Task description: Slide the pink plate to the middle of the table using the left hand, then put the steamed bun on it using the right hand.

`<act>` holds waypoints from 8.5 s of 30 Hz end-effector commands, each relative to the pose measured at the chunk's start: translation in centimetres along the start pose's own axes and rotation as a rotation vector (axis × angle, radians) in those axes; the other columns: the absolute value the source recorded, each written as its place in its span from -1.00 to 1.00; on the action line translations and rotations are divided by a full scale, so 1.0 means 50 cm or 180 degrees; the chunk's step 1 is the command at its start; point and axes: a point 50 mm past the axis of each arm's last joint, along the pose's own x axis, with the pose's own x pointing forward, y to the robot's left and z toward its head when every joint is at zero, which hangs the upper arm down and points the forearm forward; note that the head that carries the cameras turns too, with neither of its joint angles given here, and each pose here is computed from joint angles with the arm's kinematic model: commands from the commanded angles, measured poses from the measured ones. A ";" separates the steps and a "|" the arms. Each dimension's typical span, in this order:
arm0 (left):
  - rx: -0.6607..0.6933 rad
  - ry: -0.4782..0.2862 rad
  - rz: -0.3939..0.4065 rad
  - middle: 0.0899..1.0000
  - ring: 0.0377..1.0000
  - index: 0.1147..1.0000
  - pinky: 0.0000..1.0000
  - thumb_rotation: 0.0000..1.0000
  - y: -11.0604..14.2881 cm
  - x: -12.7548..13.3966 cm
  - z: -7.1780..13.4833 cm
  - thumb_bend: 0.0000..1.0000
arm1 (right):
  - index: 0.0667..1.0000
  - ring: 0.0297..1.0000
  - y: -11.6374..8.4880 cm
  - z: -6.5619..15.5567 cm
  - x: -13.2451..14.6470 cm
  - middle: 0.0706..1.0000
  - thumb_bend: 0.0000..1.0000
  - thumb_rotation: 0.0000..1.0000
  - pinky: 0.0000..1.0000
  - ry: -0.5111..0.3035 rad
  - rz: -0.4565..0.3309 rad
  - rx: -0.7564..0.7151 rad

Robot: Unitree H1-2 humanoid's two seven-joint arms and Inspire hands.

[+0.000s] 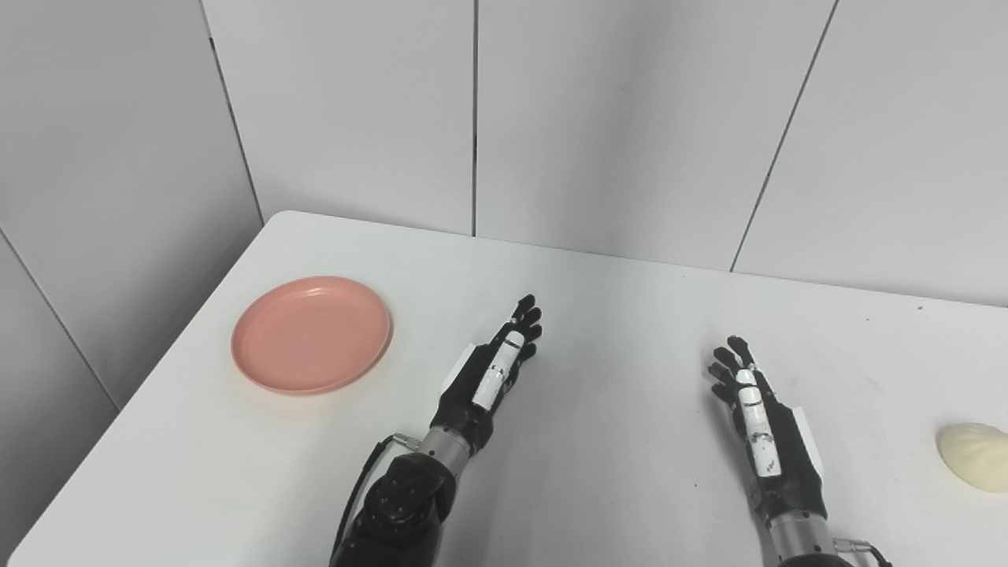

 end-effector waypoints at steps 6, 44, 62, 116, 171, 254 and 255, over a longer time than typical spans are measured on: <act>-0.0050 0.0607 0.0021 1.00 0.99 1.00 1.00 1.00 -0.017 -0.038 -0.087 -0.17 | 0.87 0.80 -0.015 -0.025 -0.024 0.82 -0.56 1.00 0.81 0.0083 -0.0052 -0.0048; -0.0005 -0.1062 0.0736 0.93 0.90 0.94 0.94 1.00 0.004 -0.030 0.240 -0.15 | 0.87 0.80 -0.036 -0.045 0.015 0.83 -0.59 1.00 0.82 0.0102 -0.0054 0.0009; -0.0175 -0.1982 0.1667 0.87 0.84 0.85 0.87 1.00 0.089 -0.079 0.416 -0.10 | 0.90 0.83 -0.065 -0.052 0.018 0.85 -0.63 1.00 0.87 0.0100 -0.0027 -0.0048; -0.0686 -0.2069 0.2924 0.75 0.73 0.73 0.75 1.00 0.459 -0.194 0.379 -0.15 | 0.91 0.85 -0.073 -0.015 0.003 0.87 -0.69 1.00 0.89 0.0058 -0.0030 -0.0095; -0.1229 -0.0587 0.3060 0.60 0.56 0.61 0.61 1.00 0.574 -0.144 0.119 -0.28 | 0.92 0.85 -0.068 -0.004 0.004 0.89 -0.73 1.00 0.90 0.0063 -0.0026 -0.0064; -0.0394 0.0652 -0.0047 0.87 0.84 0.85 0.86 1.00 0.069 0.025 0.006 -0.31 | 0.84 0.77 -0.002 -0.022 -0.008 0.80 -0.54 1.00 0.76 0.0090 -0.0030 -0.0141; -0.0418 0.0654 -0.0082 0.87 0.85 0.85 0.85 1.00 0.062 0.025 0.004 -0.29 | 0.84 0.77 -0.001 -0.022 -0.008 0.80 -0.54 1.00 0.75 0.0095 -0.0032 -0.0151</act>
